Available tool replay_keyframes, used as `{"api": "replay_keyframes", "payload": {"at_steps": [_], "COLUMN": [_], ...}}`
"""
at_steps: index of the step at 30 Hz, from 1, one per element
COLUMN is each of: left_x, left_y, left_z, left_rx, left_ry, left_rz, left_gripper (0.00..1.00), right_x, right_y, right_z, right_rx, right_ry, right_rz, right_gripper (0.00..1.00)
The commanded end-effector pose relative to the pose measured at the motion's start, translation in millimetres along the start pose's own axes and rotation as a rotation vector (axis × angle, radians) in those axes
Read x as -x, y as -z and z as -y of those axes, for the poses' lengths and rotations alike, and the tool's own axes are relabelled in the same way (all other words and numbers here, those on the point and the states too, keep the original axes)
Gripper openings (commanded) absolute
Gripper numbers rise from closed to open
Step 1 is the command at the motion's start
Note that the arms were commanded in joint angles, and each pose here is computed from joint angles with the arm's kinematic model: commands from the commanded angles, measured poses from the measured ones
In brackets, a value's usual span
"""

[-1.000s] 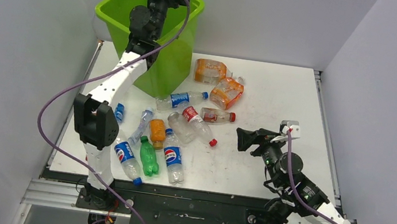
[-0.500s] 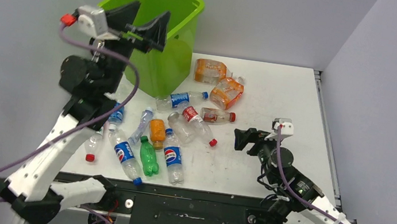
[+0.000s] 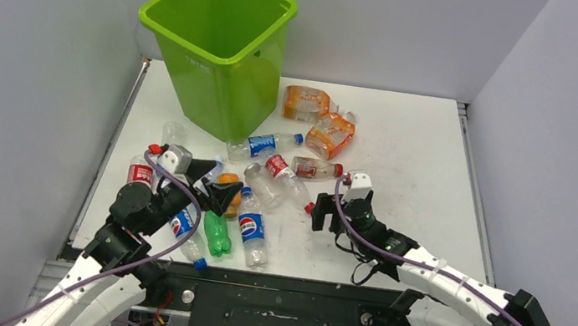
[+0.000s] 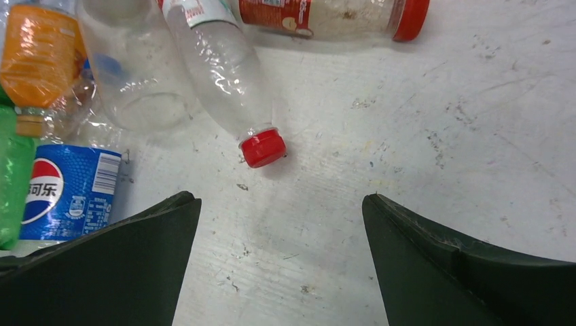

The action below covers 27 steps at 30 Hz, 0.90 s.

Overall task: Put the plastic bottles in the bin
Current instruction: Pick up the plastic bottle at the center of the board.

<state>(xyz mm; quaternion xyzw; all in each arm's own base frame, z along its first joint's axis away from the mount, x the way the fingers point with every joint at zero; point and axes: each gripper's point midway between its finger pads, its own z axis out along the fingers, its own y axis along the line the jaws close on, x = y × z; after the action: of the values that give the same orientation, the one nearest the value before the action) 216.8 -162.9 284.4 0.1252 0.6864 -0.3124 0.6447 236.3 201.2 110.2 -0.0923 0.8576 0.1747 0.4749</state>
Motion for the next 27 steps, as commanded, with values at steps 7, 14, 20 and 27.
{"api": "replay_keyframes", "payload": {"at_steps": [7,14,20,27], "left_x": [5.8,7.9,8.4,5.6], "left_y": [-1.6,1.5,1.4,0.1], "left_z": [17.3,12.1,17.1,19.6], "left_rx": [-0.09,-0.063,-0.097,-0.113], "left_ry": [0.121,0.134,0.15,0.161], "left_rz": [0.069,0.087,0.098,0.087], "left_gripper": [0.96,0.96,0.96,0.96], "right_x": [2.9,-4.3,-10.4,-17.4], "right_y": [-42.9,-60.9,-81.1,-99.4], "right_z": [-13.0,-17.1,-22.8,-23.4], "right_rx": [0.051,0.08,0.088,0.072], "right_ry": [0.148,0.187,0.228,0.259], "right_rz": [0.011,-0.011,-0.035,-0.069], "right_gripper": [0.94,0.96,0.97,0.88]}}
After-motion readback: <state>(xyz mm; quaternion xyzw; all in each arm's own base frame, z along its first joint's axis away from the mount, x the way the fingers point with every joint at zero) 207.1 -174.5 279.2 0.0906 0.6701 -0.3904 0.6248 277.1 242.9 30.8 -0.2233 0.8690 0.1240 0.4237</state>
